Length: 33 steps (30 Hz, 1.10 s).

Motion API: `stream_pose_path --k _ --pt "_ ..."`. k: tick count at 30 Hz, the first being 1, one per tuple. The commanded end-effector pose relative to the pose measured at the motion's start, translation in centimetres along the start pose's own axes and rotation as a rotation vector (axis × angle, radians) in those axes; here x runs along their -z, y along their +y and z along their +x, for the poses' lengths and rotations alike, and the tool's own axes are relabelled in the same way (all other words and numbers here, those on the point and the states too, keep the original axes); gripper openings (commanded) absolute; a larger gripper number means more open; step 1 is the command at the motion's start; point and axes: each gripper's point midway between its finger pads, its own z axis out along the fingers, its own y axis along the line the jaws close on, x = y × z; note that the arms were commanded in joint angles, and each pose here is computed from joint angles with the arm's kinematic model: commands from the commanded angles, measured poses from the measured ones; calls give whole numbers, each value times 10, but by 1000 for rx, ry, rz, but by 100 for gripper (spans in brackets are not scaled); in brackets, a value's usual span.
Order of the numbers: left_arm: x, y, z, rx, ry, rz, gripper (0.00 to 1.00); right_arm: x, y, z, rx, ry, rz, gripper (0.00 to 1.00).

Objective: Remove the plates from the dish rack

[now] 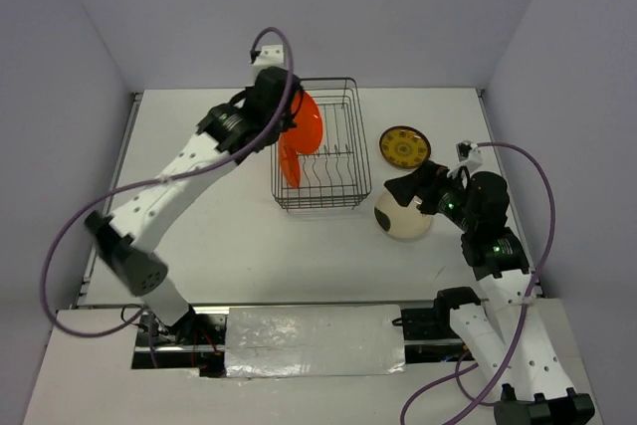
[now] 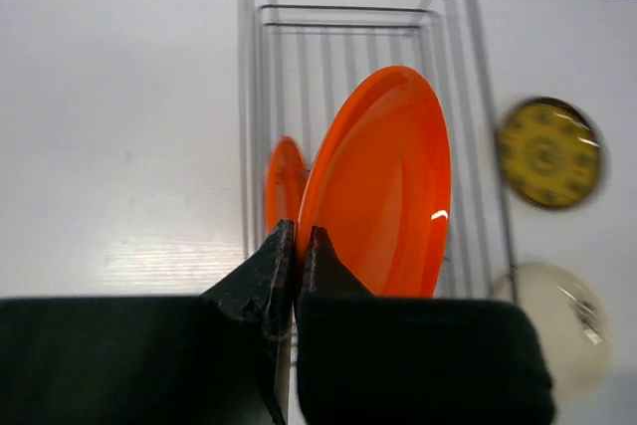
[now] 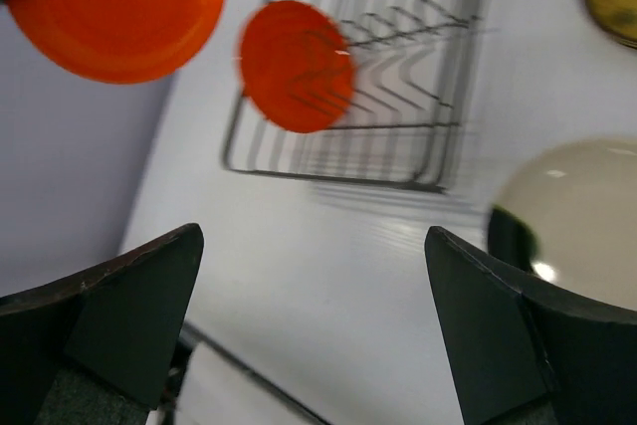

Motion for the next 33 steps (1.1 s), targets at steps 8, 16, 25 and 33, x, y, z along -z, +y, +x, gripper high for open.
stream_pose_path --k 8,16,25,33 --pt "133 -63 26 176 -39 905 0 19 110 -28 30 -51 -544 99" --pt "159 -84 53 200 49 1142 5 -6 121 5 13 97 -550 66" --pt "103 -55 72 183 105 805 57 -27 80 34 2 165 -331 0" --pt "52 64 76 143 62 123 100 -28 15 116 -87 311 -187 0"
